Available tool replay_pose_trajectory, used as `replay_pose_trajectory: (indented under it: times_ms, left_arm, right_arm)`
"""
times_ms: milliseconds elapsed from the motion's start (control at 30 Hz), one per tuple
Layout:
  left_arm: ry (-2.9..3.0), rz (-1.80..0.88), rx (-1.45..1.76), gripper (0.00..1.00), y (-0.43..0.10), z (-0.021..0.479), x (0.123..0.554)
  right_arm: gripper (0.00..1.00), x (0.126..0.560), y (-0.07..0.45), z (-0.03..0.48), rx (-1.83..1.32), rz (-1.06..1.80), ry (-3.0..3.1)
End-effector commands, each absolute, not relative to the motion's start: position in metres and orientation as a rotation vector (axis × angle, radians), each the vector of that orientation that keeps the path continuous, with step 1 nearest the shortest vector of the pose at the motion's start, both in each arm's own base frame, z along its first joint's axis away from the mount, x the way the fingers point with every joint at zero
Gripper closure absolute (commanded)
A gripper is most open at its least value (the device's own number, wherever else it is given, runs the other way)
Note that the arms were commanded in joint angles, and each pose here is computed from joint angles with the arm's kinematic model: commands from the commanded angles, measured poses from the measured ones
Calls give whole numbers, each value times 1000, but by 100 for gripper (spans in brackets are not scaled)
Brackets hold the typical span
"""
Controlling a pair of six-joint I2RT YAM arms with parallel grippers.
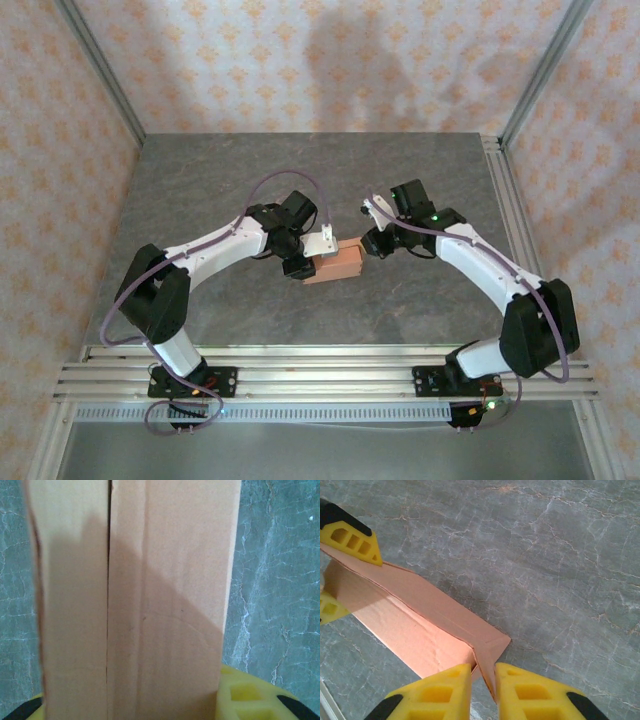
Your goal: Fold the paper box
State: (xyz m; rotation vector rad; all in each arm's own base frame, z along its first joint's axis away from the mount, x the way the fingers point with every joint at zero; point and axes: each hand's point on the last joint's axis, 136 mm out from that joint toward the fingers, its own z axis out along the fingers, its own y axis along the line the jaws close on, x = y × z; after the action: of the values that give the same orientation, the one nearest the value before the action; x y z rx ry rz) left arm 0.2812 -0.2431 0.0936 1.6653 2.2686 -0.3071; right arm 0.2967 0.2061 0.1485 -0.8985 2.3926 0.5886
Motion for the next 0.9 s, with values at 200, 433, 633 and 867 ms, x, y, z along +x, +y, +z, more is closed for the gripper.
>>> replay_pose_trajectory:
  times_ms: [200,433,633,867]
  left_arm:
    - [2346,-322,1690,66,-236,83,272]
    - [2335,-337,1625,65,-241,91,277]
    - [2372,-324,1586,65,-243,89,283]
    - [2397,-274,1561,65,-241,85,291]
  right_arm:
    - [100,302,208,160,-872,565,2364]
    - [100,304,206,172,-589,610,2361]
    - [100,302,208,170,-439,563,2353]
    - [100,305,214,167,-267,515,2306]
